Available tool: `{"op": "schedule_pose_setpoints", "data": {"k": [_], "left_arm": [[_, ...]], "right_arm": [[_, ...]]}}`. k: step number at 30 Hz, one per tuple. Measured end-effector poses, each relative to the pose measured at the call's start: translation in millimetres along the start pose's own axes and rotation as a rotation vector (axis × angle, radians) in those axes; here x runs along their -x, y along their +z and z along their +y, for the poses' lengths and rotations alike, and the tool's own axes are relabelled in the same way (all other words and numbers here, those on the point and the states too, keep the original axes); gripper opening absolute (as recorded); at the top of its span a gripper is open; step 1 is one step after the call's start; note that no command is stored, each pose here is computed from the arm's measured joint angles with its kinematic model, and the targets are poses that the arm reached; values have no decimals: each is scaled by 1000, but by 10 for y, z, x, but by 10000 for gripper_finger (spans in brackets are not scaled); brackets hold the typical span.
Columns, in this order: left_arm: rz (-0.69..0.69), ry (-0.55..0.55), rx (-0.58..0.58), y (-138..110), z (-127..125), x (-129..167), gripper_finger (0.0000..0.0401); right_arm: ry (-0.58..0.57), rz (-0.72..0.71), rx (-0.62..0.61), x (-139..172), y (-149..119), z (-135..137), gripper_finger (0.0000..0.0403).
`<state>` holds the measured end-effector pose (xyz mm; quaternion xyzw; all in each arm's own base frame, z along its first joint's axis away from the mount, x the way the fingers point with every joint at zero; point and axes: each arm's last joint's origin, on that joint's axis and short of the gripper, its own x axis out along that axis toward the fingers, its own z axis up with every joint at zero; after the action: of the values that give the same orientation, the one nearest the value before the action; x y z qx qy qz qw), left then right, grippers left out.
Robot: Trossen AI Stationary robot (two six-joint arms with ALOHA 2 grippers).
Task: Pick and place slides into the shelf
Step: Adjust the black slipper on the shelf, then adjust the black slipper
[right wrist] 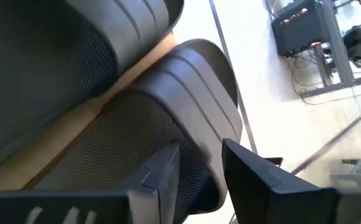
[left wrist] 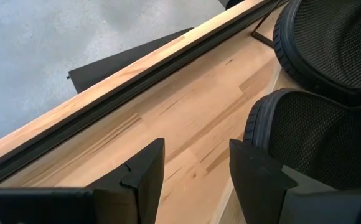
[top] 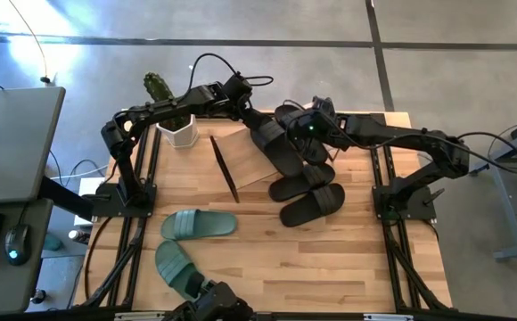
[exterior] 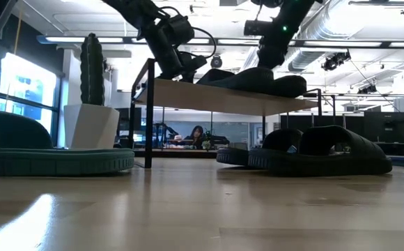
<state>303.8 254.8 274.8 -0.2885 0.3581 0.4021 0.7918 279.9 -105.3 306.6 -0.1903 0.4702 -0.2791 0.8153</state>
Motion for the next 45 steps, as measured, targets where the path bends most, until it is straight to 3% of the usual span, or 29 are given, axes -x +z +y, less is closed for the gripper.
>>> {"op": "schedule_pose_setpoints", "data": {"k": [14,27,38,45], "left_arm": [[14,1,-23,-11,6,0,165],[40,21,-14,-23,67,49,166],[-46,9,1,28,130,602,166],[-64,-133,-59,-85,-62,1047,166]], "right_arm": [[110,46,-13,76,-30,-8,115],[128,-2,-69,329,-101,-115,115],[261,-55,-225,724,-285,-226,115],[435,23,-390,974,-510,-232,115]]}}
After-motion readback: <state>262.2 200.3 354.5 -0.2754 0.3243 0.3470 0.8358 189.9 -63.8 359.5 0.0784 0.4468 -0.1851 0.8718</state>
